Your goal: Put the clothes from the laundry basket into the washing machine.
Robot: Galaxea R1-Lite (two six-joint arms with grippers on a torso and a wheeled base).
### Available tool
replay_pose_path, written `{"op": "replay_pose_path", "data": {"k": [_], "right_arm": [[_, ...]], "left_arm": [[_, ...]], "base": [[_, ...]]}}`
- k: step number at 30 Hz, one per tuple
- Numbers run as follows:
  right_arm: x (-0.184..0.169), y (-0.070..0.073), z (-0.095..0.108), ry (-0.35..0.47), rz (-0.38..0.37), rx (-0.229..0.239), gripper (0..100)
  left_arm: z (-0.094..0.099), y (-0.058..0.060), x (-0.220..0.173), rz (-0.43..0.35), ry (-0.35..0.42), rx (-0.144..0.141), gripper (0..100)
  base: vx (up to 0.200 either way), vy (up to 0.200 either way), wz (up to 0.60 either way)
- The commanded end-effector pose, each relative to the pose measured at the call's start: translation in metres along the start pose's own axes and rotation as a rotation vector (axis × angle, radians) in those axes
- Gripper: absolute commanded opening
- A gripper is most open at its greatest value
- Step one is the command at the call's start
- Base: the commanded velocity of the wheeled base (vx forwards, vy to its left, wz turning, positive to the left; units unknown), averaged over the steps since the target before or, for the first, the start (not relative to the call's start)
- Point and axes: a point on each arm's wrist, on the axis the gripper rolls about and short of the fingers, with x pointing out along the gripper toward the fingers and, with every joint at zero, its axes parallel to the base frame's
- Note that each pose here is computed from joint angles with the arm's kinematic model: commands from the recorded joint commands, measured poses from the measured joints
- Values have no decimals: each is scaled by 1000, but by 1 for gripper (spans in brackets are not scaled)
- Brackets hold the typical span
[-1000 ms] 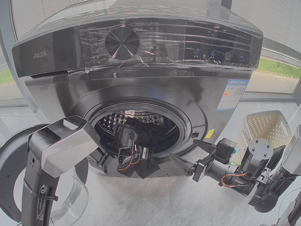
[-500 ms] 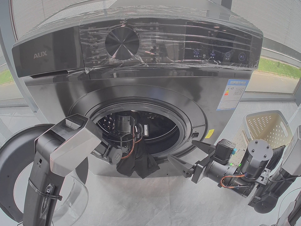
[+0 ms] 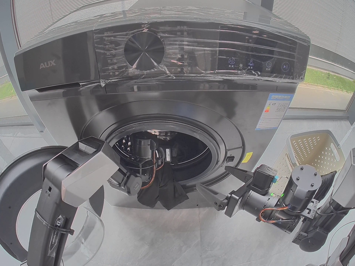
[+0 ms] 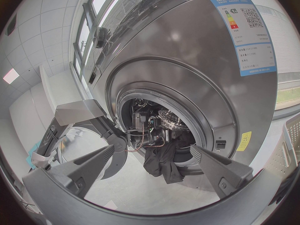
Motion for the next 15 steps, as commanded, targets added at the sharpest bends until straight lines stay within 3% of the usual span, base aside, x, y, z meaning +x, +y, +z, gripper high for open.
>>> {"op": "replay_pose_path", "data": {"k": [1, 6, 11, 15], "right_arm": [[0, 0, -1, 3, 0, 0, 100], [0, 0, -1, 4, 0, 0, 100], [0, 0, -1, 3, 0, 0, 100], [0, 0, -1, 3, 2, 0, 100]], "left_arm": [[0, -4, -33, -43, 122, 40, 100], [-12, -7, -51, -61, 227, 84, 100], [-25, -3, -53, -50, 279, 109, 100], [-39, 2, -48, -39, 307, 112, 100]], "base": [[0, 0, 0], [0, 0, 0], [0, 0, 0], [0, 0, 0]]}}
